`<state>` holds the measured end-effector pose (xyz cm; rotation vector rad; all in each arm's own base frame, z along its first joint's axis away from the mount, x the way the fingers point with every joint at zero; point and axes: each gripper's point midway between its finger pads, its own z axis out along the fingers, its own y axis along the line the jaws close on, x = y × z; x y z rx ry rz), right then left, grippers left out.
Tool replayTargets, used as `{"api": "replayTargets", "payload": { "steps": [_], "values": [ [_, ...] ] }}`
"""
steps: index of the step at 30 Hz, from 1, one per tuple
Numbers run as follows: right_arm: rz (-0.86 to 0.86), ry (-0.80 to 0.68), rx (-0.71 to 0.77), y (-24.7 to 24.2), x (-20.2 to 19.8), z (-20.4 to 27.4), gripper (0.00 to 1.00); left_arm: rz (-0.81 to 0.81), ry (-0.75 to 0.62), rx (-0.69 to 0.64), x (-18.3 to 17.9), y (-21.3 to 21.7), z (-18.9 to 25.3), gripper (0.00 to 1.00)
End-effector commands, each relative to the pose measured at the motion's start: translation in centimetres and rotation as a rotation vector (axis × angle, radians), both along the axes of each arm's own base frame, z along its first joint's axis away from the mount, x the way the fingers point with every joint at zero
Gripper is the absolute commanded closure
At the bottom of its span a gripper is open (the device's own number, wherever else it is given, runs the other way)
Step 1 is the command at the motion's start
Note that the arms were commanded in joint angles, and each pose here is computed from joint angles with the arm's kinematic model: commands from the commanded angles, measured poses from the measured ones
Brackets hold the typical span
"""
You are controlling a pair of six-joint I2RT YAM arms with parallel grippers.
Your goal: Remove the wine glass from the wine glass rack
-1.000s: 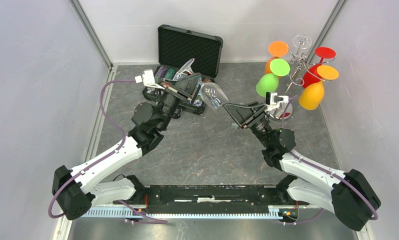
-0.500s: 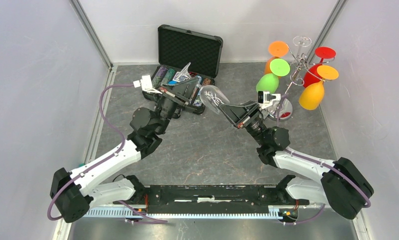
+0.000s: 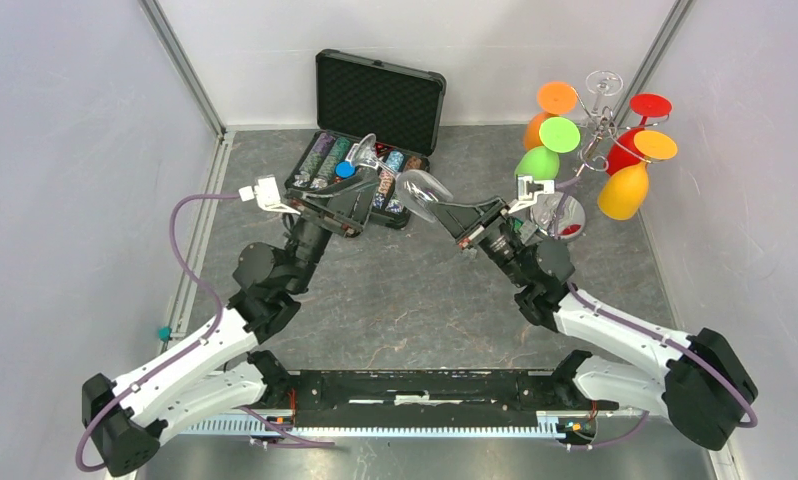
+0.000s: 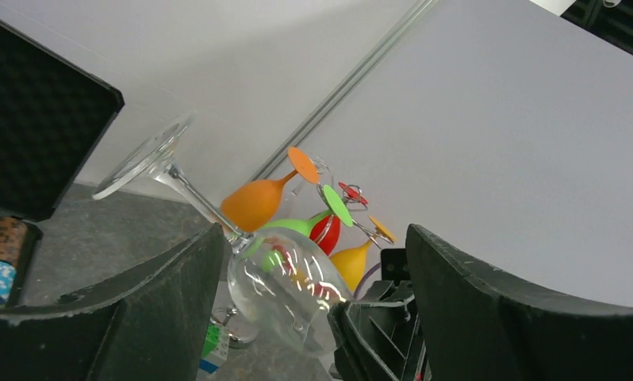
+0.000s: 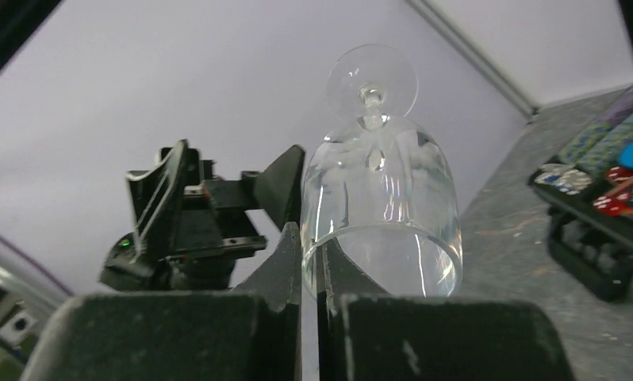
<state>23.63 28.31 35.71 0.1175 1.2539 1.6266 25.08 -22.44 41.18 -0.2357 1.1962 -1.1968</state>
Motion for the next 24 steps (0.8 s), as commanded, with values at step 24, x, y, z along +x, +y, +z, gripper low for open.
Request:
{"api": "replayTargets", "payload": {
  "steps": [24],
  "values": [
    [-0.034, -0.072, -1.471, -3.5, 1.5, -9.6, 1.0, 0.272, 0.209, 0.551, -3.0, 9.5, -6.3, 0.0]
  ]
}}
